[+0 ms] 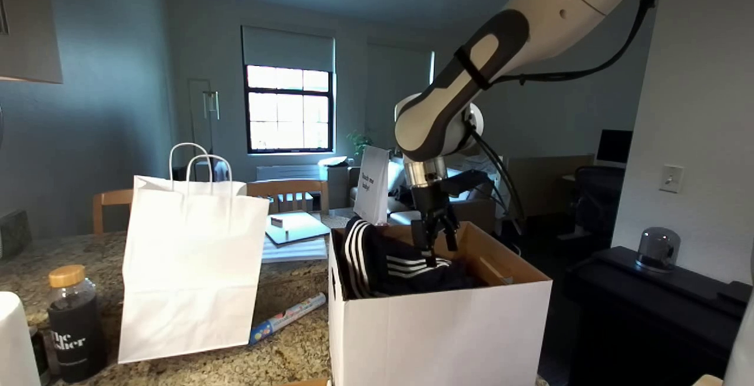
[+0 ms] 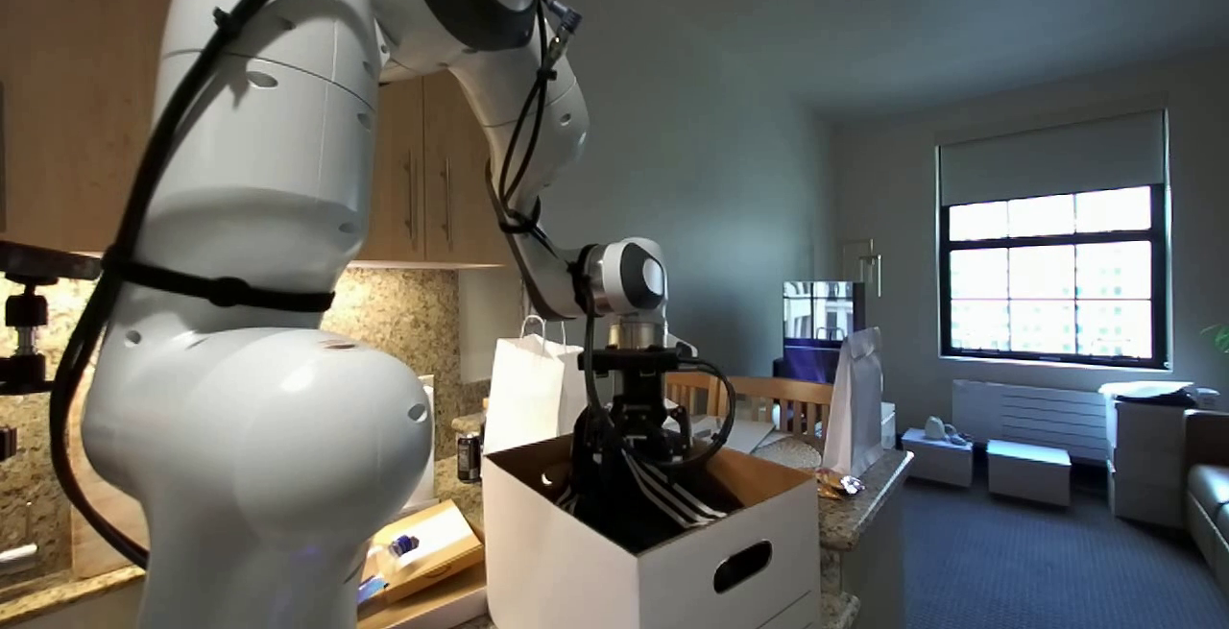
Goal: Remove three bottles from the box
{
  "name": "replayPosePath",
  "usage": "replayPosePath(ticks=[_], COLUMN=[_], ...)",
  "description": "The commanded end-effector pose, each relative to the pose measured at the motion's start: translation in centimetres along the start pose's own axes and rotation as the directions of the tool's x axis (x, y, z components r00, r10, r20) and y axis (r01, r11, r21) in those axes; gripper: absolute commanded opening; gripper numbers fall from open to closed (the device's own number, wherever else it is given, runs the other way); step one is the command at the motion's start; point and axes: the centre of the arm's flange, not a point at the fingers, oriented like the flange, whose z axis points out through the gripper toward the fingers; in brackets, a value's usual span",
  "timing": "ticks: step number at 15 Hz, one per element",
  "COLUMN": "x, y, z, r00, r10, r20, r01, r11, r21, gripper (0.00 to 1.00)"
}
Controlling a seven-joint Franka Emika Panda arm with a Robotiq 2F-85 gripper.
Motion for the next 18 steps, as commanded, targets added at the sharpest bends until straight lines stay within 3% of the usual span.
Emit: replayPosePath(ticks=[1,8,13,18], x=[1.2,1.5,3.6,5.5], y=[0.1,0.9,0.1,-1.0], z=[4.2,11.1,13.3,14.8], r00=[0.993,0.929,0.936,0.940], r10=[-0.053,-0.107,-0.176,-0.175], r20=[0.103,0.354,0.306,0.294], r01=[0.056,0.128,0.187,0.191], r11=[0.998,0.991,0.982,0.981], r21=[-0.030,-0.036,-0.005,-0.026], gripper=[1.00,1.00,1.00,1.00])
